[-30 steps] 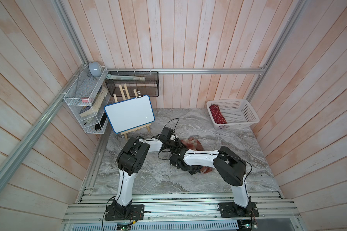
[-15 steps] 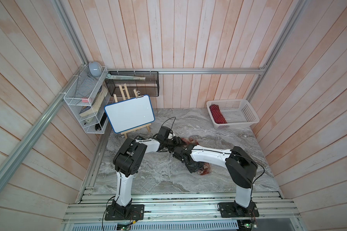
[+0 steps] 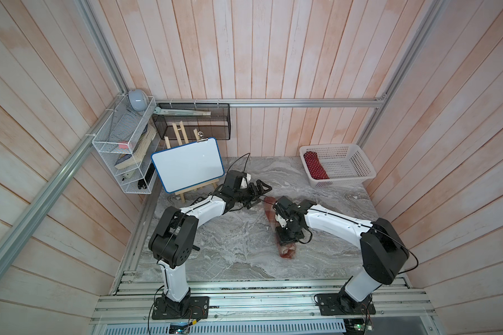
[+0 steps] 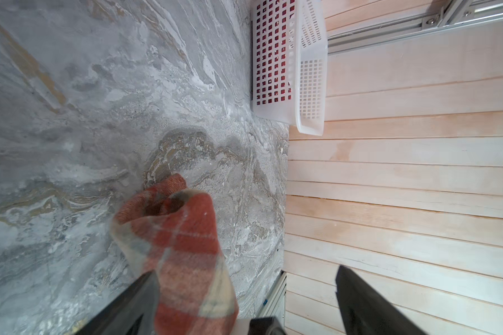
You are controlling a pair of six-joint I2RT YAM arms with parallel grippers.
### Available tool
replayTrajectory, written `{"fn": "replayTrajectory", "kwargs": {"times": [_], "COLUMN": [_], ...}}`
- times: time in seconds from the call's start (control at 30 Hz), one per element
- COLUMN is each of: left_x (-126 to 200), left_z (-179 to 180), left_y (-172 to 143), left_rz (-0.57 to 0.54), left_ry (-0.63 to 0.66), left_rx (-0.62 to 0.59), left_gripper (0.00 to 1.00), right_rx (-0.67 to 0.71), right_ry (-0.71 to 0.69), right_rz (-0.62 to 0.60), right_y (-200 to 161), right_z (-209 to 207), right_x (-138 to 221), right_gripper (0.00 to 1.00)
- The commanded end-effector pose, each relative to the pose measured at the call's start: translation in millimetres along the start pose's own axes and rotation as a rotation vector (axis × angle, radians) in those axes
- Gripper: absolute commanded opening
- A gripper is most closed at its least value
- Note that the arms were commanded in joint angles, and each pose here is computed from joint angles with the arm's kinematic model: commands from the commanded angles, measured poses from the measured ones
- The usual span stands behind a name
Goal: Roll up the skirts
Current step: Roll the skirt at the center of the board.
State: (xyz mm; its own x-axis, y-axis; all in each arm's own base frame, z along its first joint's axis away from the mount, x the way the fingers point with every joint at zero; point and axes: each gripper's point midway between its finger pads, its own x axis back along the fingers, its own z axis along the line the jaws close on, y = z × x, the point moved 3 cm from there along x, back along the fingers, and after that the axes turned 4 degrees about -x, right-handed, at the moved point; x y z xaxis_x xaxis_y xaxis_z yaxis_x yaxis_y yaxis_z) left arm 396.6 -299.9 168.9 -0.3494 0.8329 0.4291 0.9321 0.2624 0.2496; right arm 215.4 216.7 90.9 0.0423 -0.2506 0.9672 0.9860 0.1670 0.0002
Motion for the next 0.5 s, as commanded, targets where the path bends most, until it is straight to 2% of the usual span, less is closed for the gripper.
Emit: {"fn": "replayTrajectory", "kwargs": {"times": [0.0,0.33,0.47], "left_x": [8,18,8], "left_z": [2,5,14], "left_y": [-7,-15,-24], "left_rz": [0.011,-0.002,0.064], "left_ry": [0.003,0.004,0.005], "left_rx": [-0.047,-0.085,-0.069], "left_gripper": [1.0,1.0,1.0], "right_rx": [-0.051,-0.268,-0.33], "right_ry": [0.248,0.508,0.553], "right_rz": [0.059,0.14,0.162], "right_y": [-5,-29,-37], "right_z": [15,-2,-8], "right_x": [-1,-22,-28], "right_gripper": [0.0,0.0,0.0]}}
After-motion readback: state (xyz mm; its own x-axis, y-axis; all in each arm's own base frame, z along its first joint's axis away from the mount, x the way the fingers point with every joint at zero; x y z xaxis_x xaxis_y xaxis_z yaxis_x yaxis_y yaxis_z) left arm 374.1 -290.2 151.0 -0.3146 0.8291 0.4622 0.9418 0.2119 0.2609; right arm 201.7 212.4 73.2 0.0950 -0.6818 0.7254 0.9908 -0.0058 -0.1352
